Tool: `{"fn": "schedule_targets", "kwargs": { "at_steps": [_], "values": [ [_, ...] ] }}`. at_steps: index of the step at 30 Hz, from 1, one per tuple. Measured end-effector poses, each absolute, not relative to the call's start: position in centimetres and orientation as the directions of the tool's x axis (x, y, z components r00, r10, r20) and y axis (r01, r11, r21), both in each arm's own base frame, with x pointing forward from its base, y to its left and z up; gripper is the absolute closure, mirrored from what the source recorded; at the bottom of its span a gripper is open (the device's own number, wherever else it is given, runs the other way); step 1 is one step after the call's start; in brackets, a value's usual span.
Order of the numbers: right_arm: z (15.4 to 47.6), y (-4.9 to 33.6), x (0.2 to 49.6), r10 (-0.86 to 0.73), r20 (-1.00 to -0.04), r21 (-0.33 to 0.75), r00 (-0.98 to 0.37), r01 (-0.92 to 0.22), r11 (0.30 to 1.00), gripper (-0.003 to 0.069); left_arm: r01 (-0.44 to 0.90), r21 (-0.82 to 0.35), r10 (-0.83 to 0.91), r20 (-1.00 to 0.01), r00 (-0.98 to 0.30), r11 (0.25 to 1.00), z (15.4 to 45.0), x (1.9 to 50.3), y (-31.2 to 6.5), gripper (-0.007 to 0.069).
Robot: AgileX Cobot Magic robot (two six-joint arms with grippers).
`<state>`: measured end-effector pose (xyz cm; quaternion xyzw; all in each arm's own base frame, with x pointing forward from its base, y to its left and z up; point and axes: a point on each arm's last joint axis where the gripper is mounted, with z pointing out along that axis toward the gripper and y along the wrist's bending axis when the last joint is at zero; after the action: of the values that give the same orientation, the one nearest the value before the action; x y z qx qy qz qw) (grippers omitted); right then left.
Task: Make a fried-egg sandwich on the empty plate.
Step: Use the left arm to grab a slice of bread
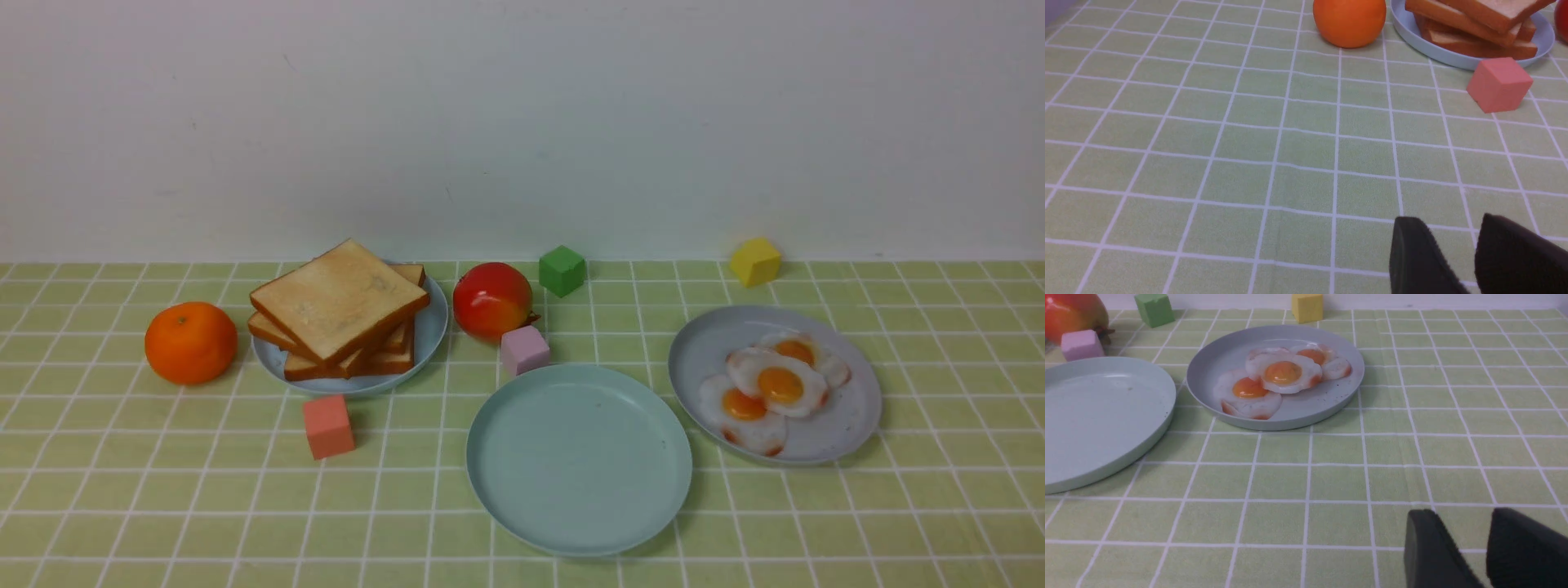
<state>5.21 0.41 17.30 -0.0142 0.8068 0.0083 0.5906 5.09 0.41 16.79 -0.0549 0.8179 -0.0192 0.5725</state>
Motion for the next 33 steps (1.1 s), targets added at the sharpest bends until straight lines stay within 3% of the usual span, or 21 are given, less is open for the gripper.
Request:
{"fn": "schedule_targets", "kwargs": {
  "at_steps": [33],
  "values": [
    [17.34,0.41,5.22,-0.012,-0.954,-0.002,-0.298,-0.032,0.999,0.0418,-0.064,-0.085,-0.101,-0.942,-0.321,0.994,16.9,5.16,0.42,0.0387]
  ]
}}
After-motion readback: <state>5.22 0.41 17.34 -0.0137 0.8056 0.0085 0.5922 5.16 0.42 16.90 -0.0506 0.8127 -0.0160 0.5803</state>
